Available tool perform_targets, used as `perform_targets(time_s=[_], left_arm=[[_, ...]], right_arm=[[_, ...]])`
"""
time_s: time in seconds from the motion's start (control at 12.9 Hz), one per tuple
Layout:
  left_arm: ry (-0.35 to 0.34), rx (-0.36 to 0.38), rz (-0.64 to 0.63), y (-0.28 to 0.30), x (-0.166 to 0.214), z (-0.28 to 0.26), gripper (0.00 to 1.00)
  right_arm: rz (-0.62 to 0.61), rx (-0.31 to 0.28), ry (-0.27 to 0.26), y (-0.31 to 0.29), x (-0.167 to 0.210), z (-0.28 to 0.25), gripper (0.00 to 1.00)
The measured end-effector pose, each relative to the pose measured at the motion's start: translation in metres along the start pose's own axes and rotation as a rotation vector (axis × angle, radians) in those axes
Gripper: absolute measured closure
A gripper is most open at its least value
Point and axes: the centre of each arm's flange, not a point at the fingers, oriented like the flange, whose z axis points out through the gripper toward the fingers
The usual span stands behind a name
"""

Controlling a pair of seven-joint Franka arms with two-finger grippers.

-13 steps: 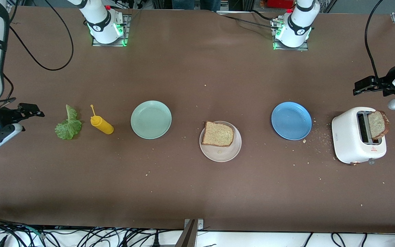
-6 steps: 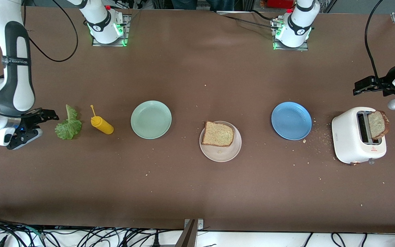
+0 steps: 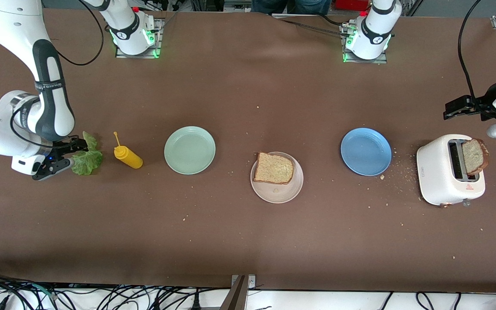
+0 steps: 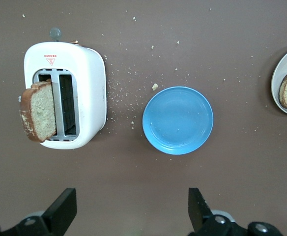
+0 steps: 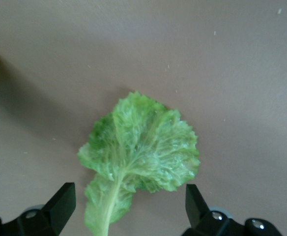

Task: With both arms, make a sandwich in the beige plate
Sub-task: 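Lower the right gripper onto the lettuce leaf stem and grasp it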

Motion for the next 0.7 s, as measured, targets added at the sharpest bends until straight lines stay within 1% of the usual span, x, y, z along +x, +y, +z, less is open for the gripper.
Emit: perform_targets(time_s=[0.47, 0.54, 0.62, 0.7], left_arm=[[0.000, 0.000, 0.000, 0.000, 0.000, 0.000, 0.00], [0.000, 0.000, 0.000, 0.000, 0.000, 0.000, 0.00], [0.000, 0.000, 0.000, 0.000, 0.000, 0.000, 0.00], [0.000, 0.000, 0.000, 0.000, 0.000, 0.000, 0.00]], right_arm=[[0.037, 0.030, -0.031, -0.001, -0.009, 0.033, 0.02], [0.041, 0.032, -0.035, -0.001, -0.009, 0.037, 0.07], [0.046, 0.037, -0.037, -0.001, -0.009, 0.040, 0.19], [0.051, 0.040, -0.037, -0.002, -0.009, 0.043, 0.19]])
